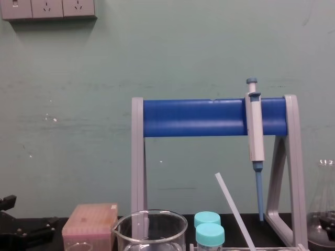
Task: Pick up the stirring rod with one hand, then place it down.
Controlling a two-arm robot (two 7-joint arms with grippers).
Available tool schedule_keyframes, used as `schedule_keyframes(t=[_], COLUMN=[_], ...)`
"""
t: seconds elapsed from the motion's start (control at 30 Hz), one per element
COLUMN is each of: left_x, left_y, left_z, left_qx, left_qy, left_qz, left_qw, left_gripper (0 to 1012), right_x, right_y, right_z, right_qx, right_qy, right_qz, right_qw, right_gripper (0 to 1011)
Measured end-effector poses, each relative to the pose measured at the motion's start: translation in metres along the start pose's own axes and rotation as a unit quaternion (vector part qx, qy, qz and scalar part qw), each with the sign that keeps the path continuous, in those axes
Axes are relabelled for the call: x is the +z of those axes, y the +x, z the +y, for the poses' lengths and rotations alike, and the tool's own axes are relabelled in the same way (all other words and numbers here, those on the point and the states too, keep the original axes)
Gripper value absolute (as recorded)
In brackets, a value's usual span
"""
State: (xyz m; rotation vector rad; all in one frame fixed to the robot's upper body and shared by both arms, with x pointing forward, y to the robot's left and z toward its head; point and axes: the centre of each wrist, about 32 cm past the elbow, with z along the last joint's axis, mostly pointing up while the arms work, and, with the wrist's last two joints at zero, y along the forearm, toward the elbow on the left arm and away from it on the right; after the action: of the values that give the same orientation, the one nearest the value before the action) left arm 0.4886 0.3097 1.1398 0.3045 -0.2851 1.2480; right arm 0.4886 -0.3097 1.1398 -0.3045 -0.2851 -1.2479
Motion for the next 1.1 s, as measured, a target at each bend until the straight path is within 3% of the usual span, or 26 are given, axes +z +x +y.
schedule_keyframes(t=[0.87,1.1], left_x=[0.0,0.0], left_y=[0.0,0.0], left_z=[0.0,0.0], left_qx=[0.0,0.0], left_qy=[0.0,0.0], left_qz=[0.0,0.0], left_qw=[1.0,1.0], left_gripper=[1000,1000], right_x=[0.0,0.004], right_y=[0.001,0.0087], right_z=[0.0,-0.017], right_qx=[0.0,0.04], right_qy=[0.001,0.013], right_qz=[0.001,0.021], right_qw=[1.0,0.9989], right_gripper=[1003,1003])
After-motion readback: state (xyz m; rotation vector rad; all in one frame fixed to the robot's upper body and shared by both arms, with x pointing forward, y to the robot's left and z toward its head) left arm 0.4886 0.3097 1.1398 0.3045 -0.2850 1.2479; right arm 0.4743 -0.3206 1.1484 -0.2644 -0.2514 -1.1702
